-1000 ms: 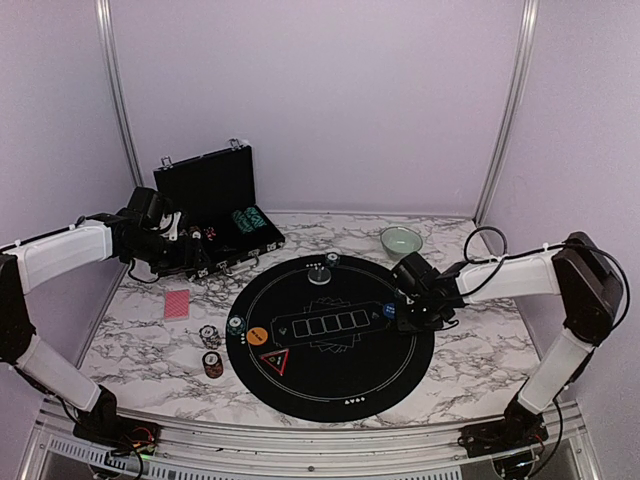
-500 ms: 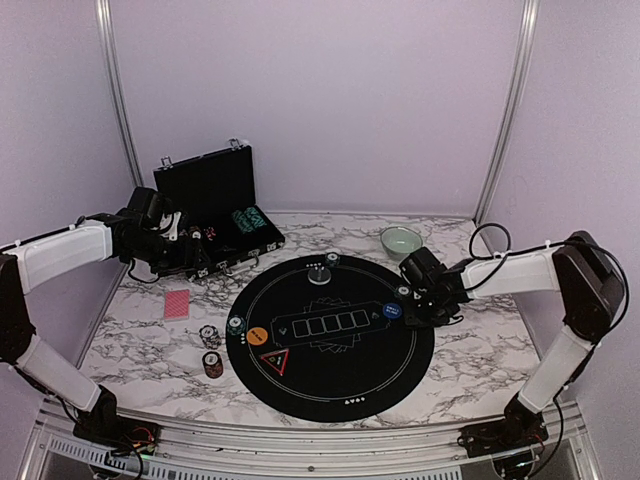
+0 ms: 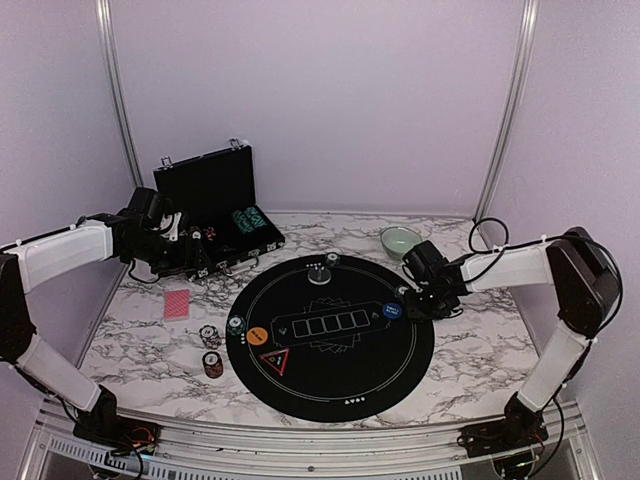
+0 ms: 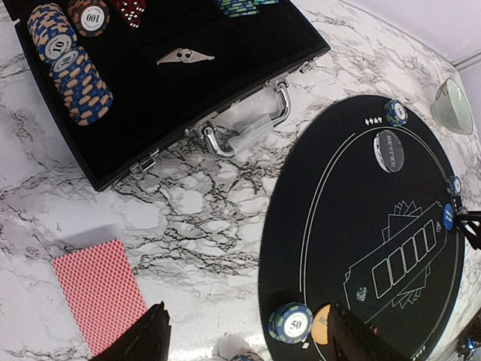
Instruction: Distribute texas hold em gaming equipment
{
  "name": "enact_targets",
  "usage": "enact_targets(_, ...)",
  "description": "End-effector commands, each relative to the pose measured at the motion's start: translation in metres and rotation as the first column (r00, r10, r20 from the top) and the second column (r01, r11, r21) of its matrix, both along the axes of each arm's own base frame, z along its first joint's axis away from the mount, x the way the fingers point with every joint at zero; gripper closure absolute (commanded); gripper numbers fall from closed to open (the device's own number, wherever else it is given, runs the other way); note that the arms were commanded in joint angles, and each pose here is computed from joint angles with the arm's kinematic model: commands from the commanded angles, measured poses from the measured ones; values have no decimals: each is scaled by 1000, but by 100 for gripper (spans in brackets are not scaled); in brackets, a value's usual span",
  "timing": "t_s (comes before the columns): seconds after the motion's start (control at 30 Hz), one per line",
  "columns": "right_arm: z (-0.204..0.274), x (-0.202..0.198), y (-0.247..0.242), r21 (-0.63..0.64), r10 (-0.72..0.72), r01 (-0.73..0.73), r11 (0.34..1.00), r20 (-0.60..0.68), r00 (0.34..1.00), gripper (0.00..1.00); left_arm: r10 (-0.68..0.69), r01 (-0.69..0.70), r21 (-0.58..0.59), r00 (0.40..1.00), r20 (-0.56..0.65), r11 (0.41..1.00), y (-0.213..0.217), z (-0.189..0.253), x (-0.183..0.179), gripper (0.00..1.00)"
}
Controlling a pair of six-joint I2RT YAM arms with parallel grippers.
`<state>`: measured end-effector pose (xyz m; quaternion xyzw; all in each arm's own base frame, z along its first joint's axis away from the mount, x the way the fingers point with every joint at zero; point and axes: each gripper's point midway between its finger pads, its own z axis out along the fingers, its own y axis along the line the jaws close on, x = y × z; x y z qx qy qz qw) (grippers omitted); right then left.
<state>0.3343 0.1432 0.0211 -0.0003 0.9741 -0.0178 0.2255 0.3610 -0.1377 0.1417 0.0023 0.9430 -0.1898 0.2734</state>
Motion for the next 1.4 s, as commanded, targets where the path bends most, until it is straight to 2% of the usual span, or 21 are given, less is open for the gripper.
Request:
enact_targets(0.0, -27, -4, -30, -107, -33, 24, 994, -77, 996, 67, 3, -3, -1, 1000, 0, 1000, 2, -4, 2, 28)
enact_targets(0.27, -23, 5, -26, -94, -29, 22, 995, -70, 997, 67, 2, -2, 2, 1000, 3, 1000, 2, -3, 2, 28)
enact_targets(1.37, 0, -15, -17, -42, -23, 20, 999, -69, 997, 68, -8, 8, -8, 1000, 0, 1000, 0, -3, 1, 28)
